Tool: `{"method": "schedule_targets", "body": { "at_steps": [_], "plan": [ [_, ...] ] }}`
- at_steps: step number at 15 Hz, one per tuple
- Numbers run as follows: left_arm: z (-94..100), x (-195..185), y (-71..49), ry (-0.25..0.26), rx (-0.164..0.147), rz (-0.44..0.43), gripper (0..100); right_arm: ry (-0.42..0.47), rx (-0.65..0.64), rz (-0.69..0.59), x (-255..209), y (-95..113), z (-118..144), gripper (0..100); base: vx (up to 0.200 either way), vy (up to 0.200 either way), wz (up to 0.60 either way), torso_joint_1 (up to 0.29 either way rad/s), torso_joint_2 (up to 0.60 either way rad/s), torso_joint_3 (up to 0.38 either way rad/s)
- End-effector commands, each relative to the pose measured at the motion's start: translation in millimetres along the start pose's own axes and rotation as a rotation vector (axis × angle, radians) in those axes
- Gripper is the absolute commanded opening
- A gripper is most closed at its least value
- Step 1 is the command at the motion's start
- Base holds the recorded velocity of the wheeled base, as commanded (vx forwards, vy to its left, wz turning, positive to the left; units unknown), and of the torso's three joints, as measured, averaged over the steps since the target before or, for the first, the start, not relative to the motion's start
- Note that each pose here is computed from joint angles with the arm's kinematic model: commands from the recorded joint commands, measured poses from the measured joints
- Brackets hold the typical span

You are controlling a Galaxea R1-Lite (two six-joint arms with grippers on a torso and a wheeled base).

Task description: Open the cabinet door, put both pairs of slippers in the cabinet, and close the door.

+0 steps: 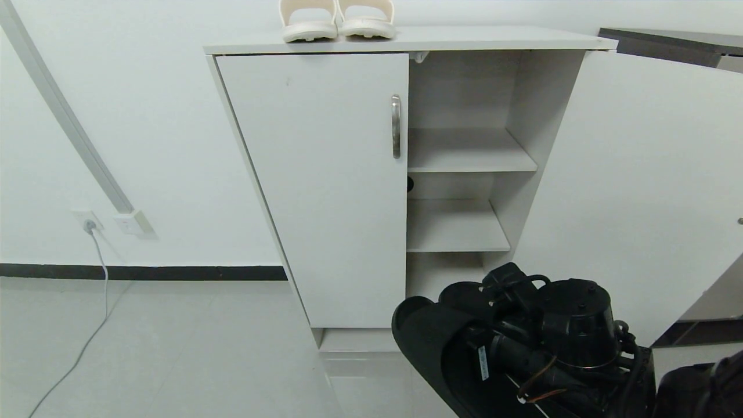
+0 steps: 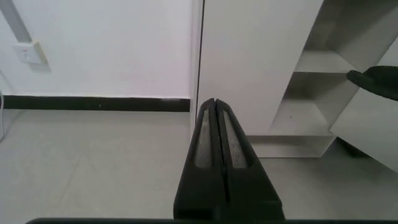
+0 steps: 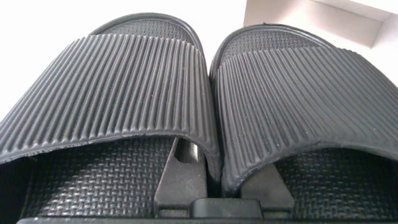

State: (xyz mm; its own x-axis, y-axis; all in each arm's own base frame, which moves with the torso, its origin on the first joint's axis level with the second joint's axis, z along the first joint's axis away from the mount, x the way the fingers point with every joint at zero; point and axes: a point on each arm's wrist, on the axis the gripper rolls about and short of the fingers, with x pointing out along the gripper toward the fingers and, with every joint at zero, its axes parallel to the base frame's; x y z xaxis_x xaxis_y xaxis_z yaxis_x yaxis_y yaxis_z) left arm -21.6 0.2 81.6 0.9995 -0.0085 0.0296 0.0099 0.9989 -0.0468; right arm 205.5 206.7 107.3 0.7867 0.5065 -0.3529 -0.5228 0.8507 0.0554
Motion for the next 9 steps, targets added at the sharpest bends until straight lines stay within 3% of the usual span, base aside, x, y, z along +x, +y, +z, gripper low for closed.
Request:
{"method": "schedule_targets", "body": {
  "at_steps": [1,2,3,4,5,6,7,8,9],
  "plan": [
    [0.7,1.6,0.1,0.019,0.001,0.002,0,0.005,-0.002,0.002,-0.9,0.6,-1.6,0,0.000,0.000,0.00,0.000,0.00,0.000],
    [0.3,1.0,0.9,0.008,0.006,0.076,0,-0.001,-0.001,0.003,-1.0,0.7,-1.2,0,0.000,0.000,0.00,0.000,0.00,0.000],
    [0.2,-1.8,2.7,-0.025,0.038,0.144,0,-0.009,0.001,0.004,-1.2,0.7,-0.7,0,0.000,0.000,0.00,0.000,0.00,0.000],
    [-0.1,-1.5,1.7,-0.023,0.055,0.094,0,-0.009,0.001,0.004,-1.0,0.7,-1.1,0,0.000,0.000,0.00,0.000,0.00,0.000],
    [-0.2,-1.4,0.2,-0.022,0.052,0.028,0,-0.010,0.001,0.005,-1.0,0.7,-1.0,0,0.000,0.000,0.00,0.000,0.00,0.000],
    [-6.8,-1.2,-1.5,0.068,0.046,-0.067,0,-0.007,0.000,0.004,0.5,0.9,-1.6,0,0.000,0.000,0.00,0.000,0.00,0.000],
    [-4.8,-1.5,-0.9,0.029,0.055,-0.037,0,-0.009,-0.001,0.006,2.1,1.7,-2.3,0,0.000,0.000,0.00,0.000,0.00,0.000],
    [-5.3,-1.2,-0.6,0.029,0.054,-0.023,0,-0.012,-0.001,0.006,3.0,1.7,-3.4,0,0.000,0.000,0.00,0.000,0.00,0.000],
    [-5.6,-1.2,-0.3,0.031,0.033,-0.009,0,-0.017,0.000,0.004,4.9,2.0,-4.0,0,0.000,0.000,0.00,0.000,0.00,0.000]
  ]
}}
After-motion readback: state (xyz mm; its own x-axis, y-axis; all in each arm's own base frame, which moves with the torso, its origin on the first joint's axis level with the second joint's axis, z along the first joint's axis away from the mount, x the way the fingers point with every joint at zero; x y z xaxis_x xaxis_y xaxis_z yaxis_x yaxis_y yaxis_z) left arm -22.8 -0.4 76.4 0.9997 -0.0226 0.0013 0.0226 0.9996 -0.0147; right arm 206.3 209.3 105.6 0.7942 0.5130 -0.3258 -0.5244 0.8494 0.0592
